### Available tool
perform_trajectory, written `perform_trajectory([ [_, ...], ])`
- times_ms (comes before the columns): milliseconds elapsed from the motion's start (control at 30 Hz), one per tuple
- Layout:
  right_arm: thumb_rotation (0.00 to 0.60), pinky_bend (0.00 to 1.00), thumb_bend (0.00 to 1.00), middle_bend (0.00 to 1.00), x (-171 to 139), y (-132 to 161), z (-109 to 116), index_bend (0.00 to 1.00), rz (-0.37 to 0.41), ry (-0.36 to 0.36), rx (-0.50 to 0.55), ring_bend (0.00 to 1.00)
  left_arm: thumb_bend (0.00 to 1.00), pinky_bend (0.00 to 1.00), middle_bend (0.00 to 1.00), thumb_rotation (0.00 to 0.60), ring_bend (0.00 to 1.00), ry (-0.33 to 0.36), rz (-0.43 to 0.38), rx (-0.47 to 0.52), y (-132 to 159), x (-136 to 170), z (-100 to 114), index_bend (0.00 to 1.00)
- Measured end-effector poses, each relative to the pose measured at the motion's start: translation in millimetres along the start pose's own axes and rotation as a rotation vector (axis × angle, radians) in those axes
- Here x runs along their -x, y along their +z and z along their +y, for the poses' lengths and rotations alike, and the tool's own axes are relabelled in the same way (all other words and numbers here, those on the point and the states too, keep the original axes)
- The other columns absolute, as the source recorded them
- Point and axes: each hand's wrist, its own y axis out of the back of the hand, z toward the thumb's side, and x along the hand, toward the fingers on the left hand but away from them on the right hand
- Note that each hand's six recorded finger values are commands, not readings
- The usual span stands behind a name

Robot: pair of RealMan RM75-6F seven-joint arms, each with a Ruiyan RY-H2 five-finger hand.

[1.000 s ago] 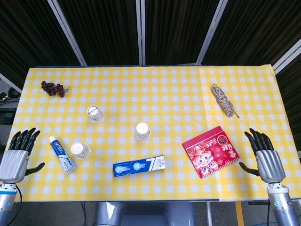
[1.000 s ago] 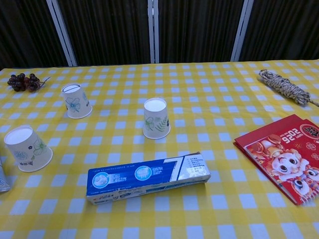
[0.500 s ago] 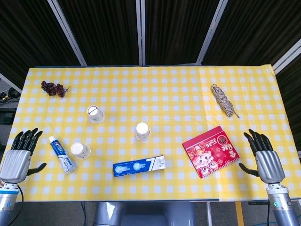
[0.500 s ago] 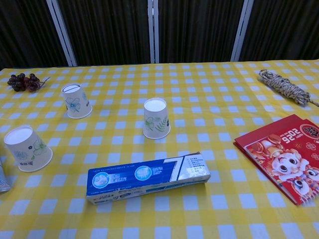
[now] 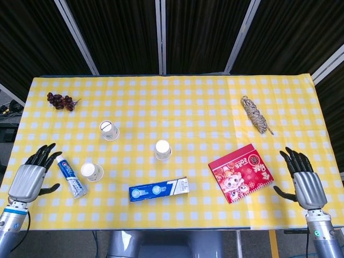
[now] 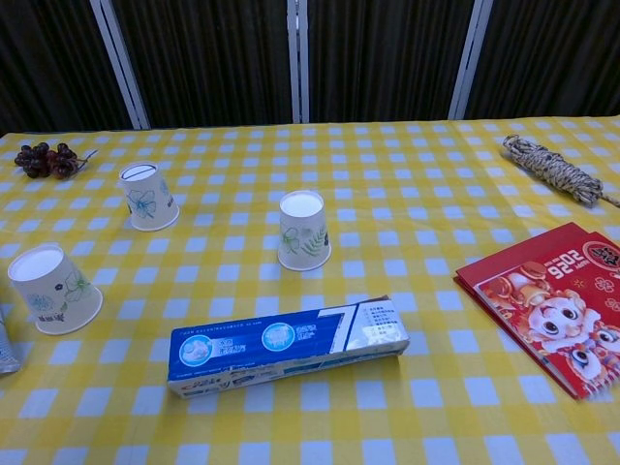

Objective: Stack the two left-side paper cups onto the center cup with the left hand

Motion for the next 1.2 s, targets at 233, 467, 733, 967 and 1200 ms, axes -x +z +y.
perform_trajectory([
  [233, 0.6, 0.0, 0.08, 0.0, 0, -1, 5, 0.0, -0.002, -0.008, 0.017, 0.0, 0.12, 0.24, 0.0, 0.6, 0.07, -0.136, -0.056, -0.057, 17, -25, -6, 0.2],
  [467, 0.6, 0.0, 0.08, 0.0, 0, -3, 9, 0.0, -0.006, -0.013, 0.032, 0.0, 0.12, 0.24, 0.0, 0.6, 0.07, -0.238, -0.075, -0.112, 32, -44, -15, 0.23],
  [733, 0.6, 0.0, 0.08, 0.0, 0, -4, 10, 0.0, -0.006, -0.011, 0.038, 0.0, 0.12, 0.25, 0.02, 0.6, 0.09, -0.285, -0.088, -0.109, 52, -64, -29, 0.27],
  [967, 0.6, 0.0, 0.08, 0.0, 0, -5, 11, 0.0, -0.01, -0.012, 0.046, 0.0, 0.23, 0.33, 0.11, 0.6, 0.17, -0.28, -0.097, -0.105, 65, -73, -40, 0.37],
  [1200, 0.6, 0.0, 0.08, 0.0, 0, -6, 13, 0.0, -0.011, -0.014, 0.052, 0.0, 0.34, 0.42, 0.24, 0.6, 0.27, -0.244, -0.095, -0.098, 71, -76, -44, 0.53],
])
